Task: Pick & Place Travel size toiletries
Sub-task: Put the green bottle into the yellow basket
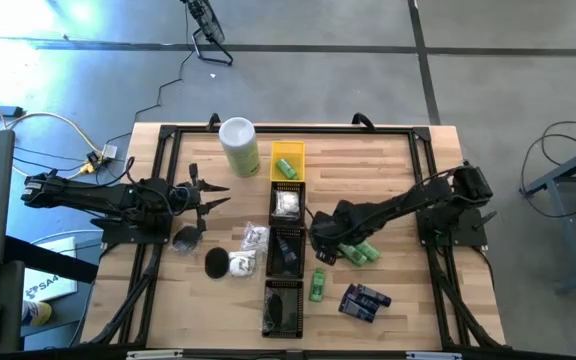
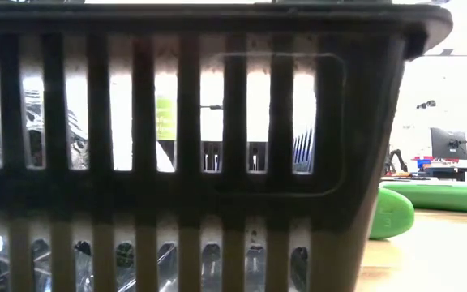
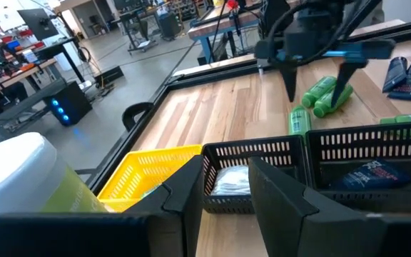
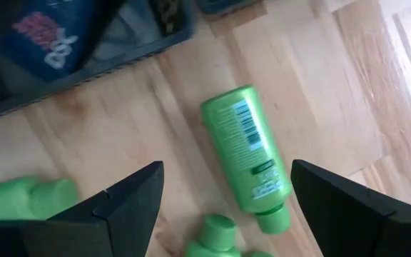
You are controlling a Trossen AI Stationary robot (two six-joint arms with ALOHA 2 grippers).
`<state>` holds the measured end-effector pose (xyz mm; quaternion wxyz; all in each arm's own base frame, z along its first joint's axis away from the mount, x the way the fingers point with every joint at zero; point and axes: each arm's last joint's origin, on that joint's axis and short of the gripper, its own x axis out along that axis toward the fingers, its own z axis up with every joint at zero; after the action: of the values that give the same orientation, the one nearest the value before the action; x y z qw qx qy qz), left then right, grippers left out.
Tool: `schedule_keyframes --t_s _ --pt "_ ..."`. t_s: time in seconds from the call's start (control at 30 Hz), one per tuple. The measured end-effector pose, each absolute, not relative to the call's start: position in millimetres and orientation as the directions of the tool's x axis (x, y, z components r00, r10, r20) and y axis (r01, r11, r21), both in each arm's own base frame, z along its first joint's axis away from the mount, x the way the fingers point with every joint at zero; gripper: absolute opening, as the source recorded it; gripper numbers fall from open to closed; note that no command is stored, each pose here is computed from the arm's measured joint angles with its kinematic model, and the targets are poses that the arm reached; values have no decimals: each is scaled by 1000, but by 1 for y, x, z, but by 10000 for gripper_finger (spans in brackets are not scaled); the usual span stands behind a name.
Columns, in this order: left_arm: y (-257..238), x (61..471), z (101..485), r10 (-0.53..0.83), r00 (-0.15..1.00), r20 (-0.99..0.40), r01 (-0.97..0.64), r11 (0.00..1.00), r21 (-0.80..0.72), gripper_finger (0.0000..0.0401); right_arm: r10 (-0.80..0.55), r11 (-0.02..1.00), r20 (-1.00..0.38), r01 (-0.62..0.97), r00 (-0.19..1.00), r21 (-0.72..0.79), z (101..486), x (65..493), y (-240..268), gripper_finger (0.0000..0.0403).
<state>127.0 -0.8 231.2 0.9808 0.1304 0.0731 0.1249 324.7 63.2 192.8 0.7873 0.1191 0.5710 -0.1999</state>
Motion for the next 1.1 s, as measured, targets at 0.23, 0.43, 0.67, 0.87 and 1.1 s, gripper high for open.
schedule_keyframes --t_s 0.23,0.43,0.67,0.87,1.1 --pt "-1 127 231 264 958 -111 -218 924 314 109 -96 898 -966 439 241 20 192 329 37 299" --pt "-1 127 231 264 958 -111 -216 921 324 109 -50 919 -972 391 231 46 191 330 26 299" --pt "-1 127 231 265 958 -111 -218 922 320 109 22 934 -985 348 173 82 175 330 25 299" --pt "-1 127 231 265 958 -111 -220 925 309 109 6 943 -985 328 170 62 162 328 24 299" --pt "-1 127 229 265 956 -129 -217 930 298 109 14 939 -986 337 169 72 148 321 17 299"
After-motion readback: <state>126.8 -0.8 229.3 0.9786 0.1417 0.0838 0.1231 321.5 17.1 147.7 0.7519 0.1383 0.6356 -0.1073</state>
